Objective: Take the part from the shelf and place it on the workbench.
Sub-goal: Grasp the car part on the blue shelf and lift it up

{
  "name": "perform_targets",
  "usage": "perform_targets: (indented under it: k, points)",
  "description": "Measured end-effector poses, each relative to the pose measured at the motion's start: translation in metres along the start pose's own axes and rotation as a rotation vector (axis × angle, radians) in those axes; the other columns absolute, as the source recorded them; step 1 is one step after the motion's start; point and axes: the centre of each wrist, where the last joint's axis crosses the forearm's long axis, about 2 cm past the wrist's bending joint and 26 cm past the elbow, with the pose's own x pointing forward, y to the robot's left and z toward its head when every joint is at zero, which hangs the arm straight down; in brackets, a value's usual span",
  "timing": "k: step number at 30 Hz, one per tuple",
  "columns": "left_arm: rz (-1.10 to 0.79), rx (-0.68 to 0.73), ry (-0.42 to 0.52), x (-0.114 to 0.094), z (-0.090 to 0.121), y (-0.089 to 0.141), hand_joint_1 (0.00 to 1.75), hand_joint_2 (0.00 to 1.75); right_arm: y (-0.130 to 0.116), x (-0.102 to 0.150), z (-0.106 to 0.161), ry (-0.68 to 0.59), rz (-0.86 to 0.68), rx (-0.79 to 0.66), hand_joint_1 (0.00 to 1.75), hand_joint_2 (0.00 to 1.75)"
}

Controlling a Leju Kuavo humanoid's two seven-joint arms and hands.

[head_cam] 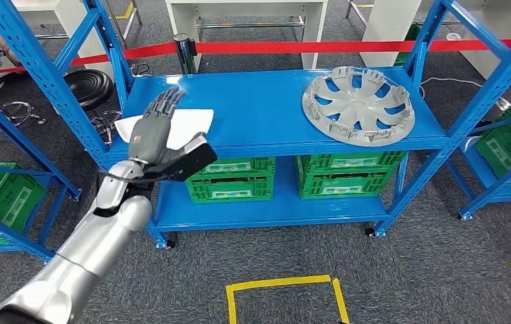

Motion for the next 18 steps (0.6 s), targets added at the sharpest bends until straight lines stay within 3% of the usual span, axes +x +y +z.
perform_targets:
  k: [8,18]
  points:
    - [-0.032,-0.045,0.044,-0.004,-0.018,0.015,0.00,0.00,-0.002,0.001,0.000,-0.003,0.025,-0.002,0.00,0.00]
    - [-0.026,-0.092,0.082,-0.017,-0.016,0.010,0.00,0.00,-0.003,0.002,0.000,-0.004,0.041,-0.005,0.00,0.00]
